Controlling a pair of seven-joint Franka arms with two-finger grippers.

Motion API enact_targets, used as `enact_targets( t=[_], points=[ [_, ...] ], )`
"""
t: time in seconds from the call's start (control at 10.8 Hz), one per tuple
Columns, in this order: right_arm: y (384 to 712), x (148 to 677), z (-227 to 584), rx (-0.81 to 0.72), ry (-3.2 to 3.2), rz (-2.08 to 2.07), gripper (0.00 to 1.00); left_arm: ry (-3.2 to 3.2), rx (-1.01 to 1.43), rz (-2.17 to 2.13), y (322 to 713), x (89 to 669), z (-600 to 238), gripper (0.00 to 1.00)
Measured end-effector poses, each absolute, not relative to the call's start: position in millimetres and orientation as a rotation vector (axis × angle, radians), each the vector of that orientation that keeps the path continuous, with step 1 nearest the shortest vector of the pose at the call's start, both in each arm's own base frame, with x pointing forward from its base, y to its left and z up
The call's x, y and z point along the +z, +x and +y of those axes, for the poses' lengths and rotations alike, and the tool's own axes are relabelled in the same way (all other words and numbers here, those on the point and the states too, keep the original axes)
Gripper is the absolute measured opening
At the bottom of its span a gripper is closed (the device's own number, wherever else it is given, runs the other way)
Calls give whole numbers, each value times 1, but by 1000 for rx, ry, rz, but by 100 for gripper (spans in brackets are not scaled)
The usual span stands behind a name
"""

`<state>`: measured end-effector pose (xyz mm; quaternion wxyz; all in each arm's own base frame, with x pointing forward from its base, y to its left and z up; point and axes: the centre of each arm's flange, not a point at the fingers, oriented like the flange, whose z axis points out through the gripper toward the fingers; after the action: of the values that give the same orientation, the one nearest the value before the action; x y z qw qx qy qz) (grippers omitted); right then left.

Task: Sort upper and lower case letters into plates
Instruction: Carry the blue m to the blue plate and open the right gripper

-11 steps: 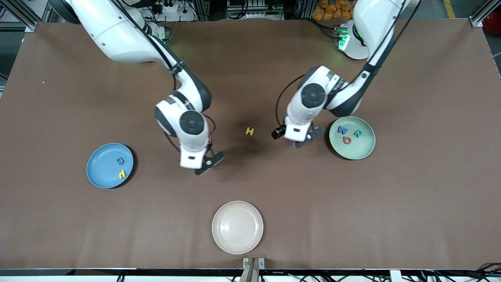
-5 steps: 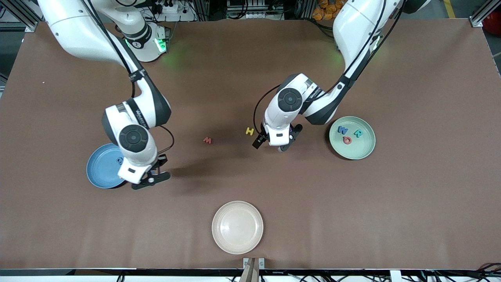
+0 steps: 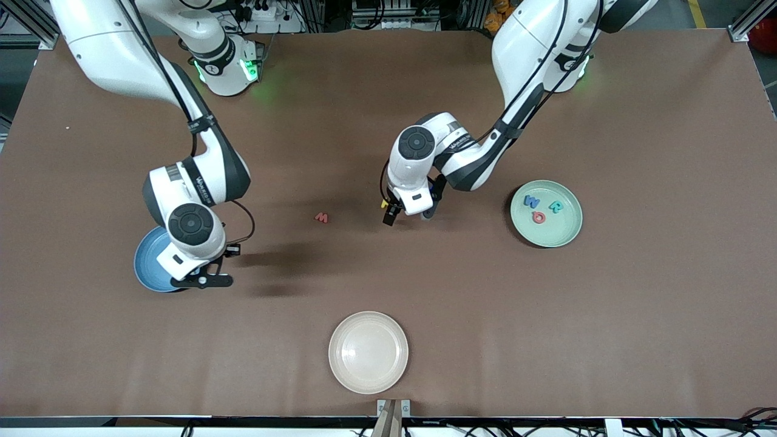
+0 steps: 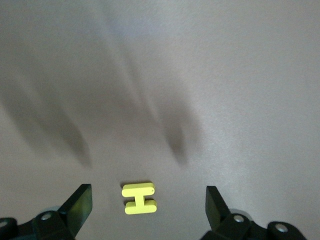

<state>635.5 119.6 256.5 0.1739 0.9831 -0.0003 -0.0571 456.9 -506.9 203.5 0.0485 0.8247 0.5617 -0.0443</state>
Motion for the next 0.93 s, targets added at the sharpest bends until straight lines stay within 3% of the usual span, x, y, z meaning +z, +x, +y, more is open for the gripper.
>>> enact_targets(
  t=[0.93],
  points=[
    [639,232,-2,-223,2628,-141,28,2549,-132,1764,441,164,-523,100]
  ],
)
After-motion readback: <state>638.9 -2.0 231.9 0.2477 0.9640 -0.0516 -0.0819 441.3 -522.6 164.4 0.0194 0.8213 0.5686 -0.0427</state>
